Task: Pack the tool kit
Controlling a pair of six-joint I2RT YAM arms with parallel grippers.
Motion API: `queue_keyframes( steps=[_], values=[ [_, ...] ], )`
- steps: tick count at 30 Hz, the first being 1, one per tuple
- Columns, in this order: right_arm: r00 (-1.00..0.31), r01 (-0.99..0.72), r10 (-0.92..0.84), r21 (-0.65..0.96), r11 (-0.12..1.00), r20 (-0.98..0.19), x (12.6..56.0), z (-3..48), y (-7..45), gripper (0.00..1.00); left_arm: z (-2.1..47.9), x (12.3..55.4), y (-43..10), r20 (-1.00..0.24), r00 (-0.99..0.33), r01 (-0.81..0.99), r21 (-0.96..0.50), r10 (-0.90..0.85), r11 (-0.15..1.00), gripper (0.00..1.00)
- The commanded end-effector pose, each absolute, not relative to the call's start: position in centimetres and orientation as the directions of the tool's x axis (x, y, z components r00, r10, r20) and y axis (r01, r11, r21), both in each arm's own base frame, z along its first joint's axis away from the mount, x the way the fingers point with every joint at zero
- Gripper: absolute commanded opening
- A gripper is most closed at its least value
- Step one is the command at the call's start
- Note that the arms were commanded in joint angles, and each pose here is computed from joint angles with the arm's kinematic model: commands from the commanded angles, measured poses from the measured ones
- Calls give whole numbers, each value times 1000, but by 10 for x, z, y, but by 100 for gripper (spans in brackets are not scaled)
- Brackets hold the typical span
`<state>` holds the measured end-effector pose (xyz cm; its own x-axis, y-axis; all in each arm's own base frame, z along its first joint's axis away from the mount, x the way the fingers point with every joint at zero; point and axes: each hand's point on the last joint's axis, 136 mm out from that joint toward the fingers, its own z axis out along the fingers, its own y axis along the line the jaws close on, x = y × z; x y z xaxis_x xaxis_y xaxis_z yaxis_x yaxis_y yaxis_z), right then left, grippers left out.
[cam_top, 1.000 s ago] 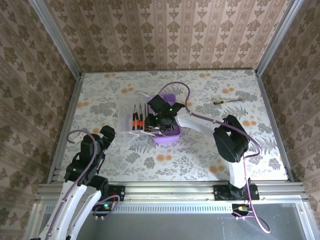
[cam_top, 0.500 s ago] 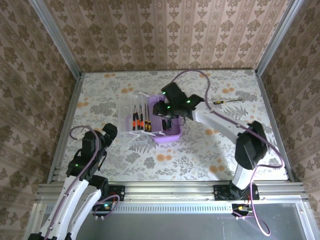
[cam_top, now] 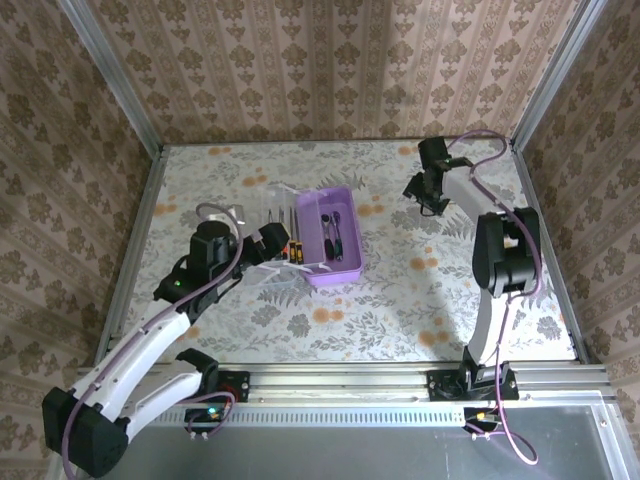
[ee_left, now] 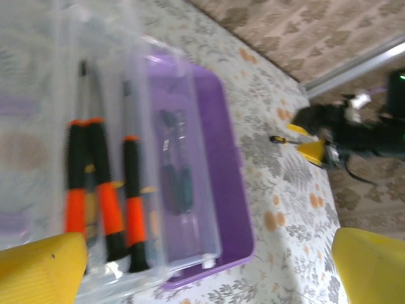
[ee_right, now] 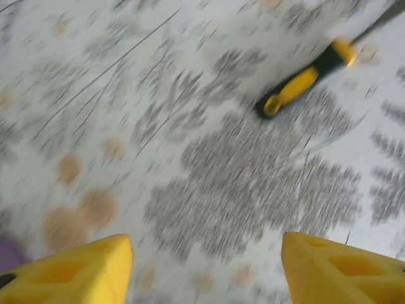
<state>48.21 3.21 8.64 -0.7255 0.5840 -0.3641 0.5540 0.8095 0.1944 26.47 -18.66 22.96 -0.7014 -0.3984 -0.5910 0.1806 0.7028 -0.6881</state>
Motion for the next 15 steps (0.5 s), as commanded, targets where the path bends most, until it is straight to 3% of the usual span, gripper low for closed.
queue_keyframes(
  steps=[1,15],
  values=[
    [-703,628,614,94,773,-358,493,81,10,68,262,262,-200,-683,-657,331,-642,-319,692,100],
    [-627,762,747,23,647,-222,476,32,-39,64,241,240,-167,-728,-580,306,-612,-367,729,100]
  ],
)
